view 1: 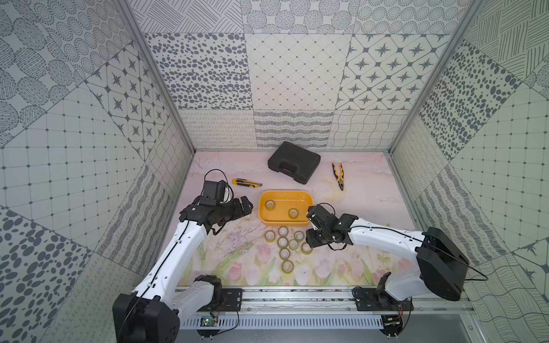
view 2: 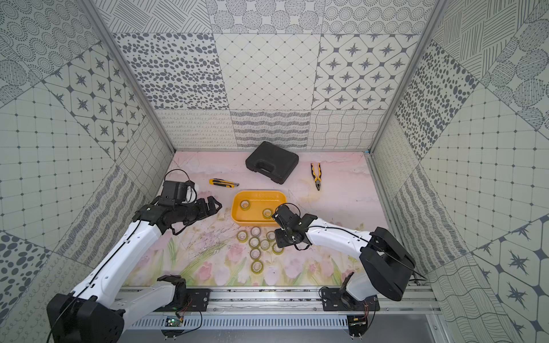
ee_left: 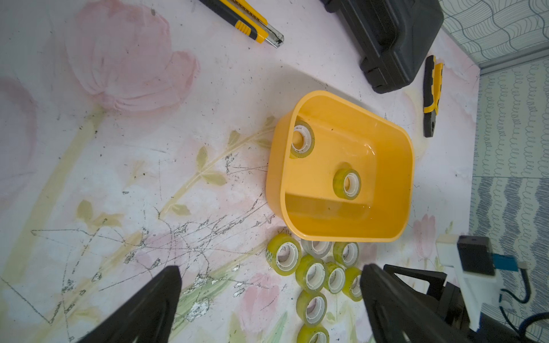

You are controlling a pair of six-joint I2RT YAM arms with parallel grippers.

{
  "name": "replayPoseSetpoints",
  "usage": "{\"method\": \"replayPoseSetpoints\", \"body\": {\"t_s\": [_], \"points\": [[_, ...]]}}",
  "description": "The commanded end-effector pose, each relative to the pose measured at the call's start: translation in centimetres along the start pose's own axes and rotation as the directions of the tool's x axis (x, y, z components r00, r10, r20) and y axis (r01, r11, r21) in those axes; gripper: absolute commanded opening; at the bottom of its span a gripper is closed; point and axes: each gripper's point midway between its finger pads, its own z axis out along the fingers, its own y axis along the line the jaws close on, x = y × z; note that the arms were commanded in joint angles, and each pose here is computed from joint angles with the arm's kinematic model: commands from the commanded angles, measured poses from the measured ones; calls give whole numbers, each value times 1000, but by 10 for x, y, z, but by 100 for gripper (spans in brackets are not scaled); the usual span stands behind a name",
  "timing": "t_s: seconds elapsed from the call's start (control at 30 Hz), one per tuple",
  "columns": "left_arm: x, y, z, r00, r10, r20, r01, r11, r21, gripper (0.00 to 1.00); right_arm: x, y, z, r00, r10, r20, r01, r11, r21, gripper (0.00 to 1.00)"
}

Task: Put the transparent tape into the storage box
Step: Pick up the tape at the center of the board.

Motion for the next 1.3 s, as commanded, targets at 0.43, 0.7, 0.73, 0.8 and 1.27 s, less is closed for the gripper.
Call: {"method": "replayPoseSetpoints", "body": {"t_s": [0.43, 0.7, 0.73, 0.8, 1.27], "points": [[0, 1, -1, 1000, 12, 2, -12, 1000, -6, 99, 17, 11, 14, 999, -5, -33, 4, 1000, -19, 45], [0, 0, -2, 1000, 15, 7, -14, 1000, -3, 99, 20, 7, 22, 999, -10, -50, 10, 1000, 16, 44], [-1, 0, -2, 1000, 14, 8, -14, 1000, -3, 99, 20, 7, 24, 999, -9, -51, 10, 1000, 21, 44], [-1, 0, -2, 1000, 14, 7, -14, 1000, -3, 99, 21, 6, 27, 998, -11, -55, 13, 999, 34, 43], [-1, -1, -4, 1000, 16, 13, -16, 1000, -1, 99, 27, 0, 26, 999, -13, -34, 16, 996, 89, 13]]}}
